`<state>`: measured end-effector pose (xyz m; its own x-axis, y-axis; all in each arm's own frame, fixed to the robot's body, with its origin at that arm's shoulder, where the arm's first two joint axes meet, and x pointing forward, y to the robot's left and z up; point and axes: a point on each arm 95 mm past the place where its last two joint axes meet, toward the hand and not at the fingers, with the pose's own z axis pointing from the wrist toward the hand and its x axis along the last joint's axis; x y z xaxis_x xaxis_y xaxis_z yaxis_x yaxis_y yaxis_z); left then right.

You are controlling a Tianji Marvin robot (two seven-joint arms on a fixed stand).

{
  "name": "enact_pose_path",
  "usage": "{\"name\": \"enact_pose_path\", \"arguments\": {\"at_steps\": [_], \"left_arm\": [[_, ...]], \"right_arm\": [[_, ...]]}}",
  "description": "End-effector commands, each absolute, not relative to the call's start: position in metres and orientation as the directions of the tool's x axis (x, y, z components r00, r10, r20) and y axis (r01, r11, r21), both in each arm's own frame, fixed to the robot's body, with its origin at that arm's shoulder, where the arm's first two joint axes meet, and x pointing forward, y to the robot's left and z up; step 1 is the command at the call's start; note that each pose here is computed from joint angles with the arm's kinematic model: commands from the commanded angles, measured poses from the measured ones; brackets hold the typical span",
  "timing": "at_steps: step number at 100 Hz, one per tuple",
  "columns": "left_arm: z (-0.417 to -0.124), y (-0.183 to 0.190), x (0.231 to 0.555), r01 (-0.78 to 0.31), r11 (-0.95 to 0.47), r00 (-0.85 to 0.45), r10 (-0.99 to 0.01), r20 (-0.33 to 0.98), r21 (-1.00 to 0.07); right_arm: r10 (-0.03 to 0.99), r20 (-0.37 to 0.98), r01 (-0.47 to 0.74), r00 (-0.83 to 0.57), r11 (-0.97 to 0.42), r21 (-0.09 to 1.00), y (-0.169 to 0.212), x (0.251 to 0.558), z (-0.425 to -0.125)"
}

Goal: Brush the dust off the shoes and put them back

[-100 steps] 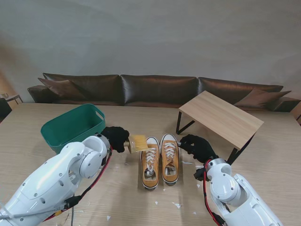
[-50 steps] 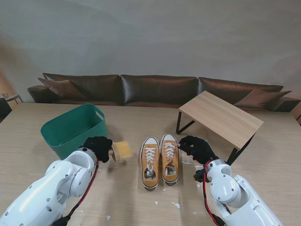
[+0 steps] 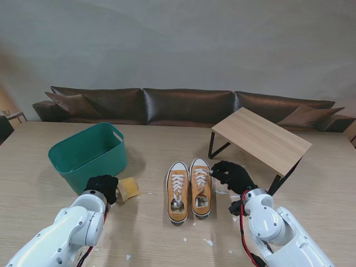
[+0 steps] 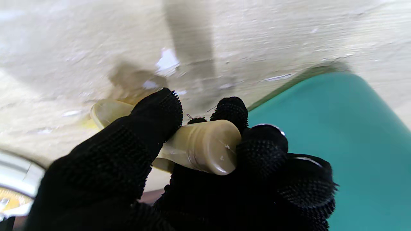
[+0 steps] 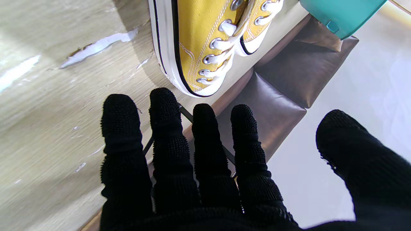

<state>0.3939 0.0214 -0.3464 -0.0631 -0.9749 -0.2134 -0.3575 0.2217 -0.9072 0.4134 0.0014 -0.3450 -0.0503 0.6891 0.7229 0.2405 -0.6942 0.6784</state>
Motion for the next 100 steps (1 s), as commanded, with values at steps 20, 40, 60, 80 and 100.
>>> {"name": "enact_pose_path", "arguments": {"at_steps": [20,40,60,80,100], "left_arm": [[-0.362,0.029,0.393,-0.42,0.239,-0.031,-0.968,-0.249,-0.876],[-0.365,0.031,0.389,-0.445,0.244,-0.014,-0.964,-0.265,-0.861],[-0.364,0.029,0.385,-0.468,0.245,0.0,-0.961,-0.278,-0.849],[-0.362,0.027,0.383,-0.481,0.27,0.0,-0.951,-0.309,-0.834],[-0.36,0.028,0.382,-0.482,0.29,-0.001,-0.944,-0.331,-0.827]], "right_arm": [[0.682,0.73,0.264,-0.047,-0.696,0.667,0.005,0.41,-0.348],[0.68,0.732,0.266,-0.046,-0.698,0.665,0.006,0.41,-0.348],[0.678,0.734,0.27,-0.047,-0.699,0.663,0.006,0.41,-0.349],[0.674,0.737,0.273,-0.045,-0.702,0.658,0.007,0.41,-0.35],[0.671,0.74,0.279,-0.045,-0.703,0.654,0.007,0.41,-0.351]]}}
